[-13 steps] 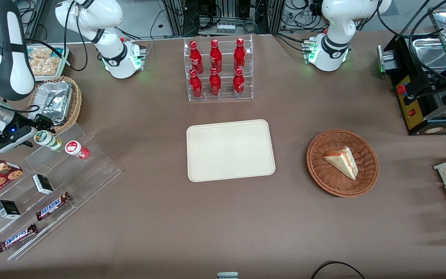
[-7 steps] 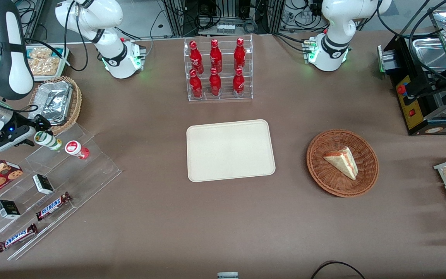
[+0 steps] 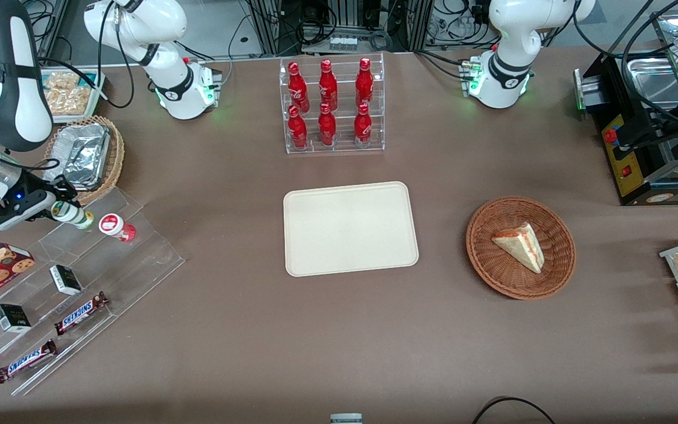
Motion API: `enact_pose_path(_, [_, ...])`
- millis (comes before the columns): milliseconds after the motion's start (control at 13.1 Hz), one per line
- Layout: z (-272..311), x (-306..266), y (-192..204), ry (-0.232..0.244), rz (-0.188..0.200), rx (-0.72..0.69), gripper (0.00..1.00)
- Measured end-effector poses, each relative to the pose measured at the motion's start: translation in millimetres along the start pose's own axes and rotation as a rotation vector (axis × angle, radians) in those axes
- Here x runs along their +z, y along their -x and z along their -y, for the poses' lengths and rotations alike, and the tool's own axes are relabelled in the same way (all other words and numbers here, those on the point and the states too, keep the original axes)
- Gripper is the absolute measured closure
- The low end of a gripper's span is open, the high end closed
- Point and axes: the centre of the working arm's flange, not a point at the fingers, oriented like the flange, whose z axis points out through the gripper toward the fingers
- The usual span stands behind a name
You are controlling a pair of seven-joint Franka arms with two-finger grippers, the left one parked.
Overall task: Place green gum on tray
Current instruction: 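Lift the gum tub and carry it over the cream tray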
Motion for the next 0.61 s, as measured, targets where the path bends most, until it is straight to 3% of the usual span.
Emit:
enact_pose_path(382, [40, -93, -63, -0.055, 0.043, 0.005, 0.41])
enact_pose_path(611, [95, -122, -113, -0.057, 0.065, 0.056, 0.41])
